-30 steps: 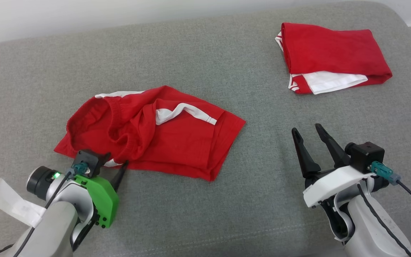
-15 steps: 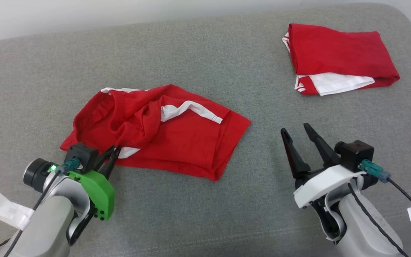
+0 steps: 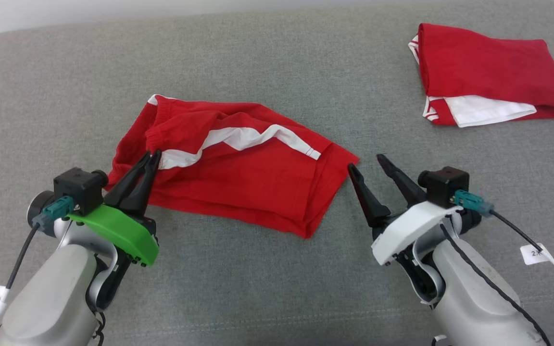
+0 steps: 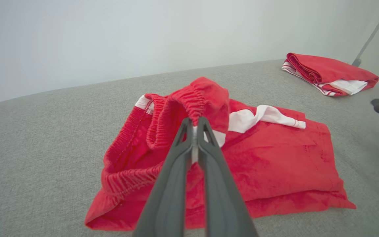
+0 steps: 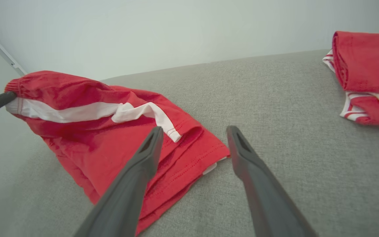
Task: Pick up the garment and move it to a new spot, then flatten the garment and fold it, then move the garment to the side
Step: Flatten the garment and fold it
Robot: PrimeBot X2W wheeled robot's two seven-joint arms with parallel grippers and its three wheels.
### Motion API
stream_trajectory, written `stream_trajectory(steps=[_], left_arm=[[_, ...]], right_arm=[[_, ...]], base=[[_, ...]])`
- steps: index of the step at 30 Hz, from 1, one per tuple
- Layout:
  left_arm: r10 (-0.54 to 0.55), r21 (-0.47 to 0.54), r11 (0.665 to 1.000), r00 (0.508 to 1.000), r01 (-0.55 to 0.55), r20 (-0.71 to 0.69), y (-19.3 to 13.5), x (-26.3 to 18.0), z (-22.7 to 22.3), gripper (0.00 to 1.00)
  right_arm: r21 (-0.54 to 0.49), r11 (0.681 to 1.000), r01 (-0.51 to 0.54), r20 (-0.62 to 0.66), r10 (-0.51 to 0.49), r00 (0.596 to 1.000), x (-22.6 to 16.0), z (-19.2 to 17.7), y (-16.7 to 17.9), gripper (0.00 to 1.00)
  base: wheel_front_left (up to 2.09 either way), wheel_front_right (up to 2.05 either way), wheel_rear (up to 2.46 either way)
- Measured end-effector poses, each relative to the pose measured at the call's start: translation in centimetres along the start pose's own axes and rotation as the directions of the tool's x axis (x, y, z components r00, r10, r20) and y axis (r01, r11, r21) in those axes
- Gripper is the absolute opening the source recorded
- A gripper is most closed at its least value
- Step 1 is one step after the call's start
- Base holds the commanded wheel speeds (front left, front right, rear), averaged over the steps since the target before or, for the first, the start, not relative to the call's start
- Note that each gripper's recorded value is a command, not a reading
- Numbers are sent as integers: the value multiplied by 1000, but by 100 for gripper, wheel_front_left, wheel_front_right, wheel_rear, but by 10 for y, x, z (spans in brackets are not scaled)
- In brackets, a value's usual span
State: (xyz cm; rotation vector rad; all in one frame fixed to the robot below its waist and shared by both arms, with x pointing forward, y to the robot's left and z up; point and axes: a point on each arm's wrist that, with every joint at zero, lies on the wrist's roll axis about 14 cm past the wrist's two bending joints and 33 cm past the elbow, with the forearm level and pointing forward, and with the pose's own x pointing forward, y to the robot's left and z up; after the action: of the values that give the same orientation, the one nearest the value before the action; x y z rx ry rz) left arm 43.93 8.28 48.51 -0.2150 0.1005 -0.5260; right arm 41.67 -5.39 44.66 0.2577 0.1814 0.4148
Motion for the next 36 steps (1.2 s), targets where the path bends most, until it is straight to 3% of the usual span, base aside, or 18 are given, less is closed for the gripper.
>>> stream_trajectory(steps=[5,21,36], left_arm=[[10,-22,1000,1000,-10,12,5,-1,0,0],[56,-48,997,998,-55,26,23,-6,-1,0],[66,-57,996,996,-63,52,28,-6,5,0]], right_arm=[[-8,998,-69,-95,68,993,15,-22,16,100],[19,990,-143,-190,144,971,48,-49,30,100],[33,991,-130,-201,134,970,64,-54,23,100]], base=[[0,0,0],[0,0,0],[0,0,0]])
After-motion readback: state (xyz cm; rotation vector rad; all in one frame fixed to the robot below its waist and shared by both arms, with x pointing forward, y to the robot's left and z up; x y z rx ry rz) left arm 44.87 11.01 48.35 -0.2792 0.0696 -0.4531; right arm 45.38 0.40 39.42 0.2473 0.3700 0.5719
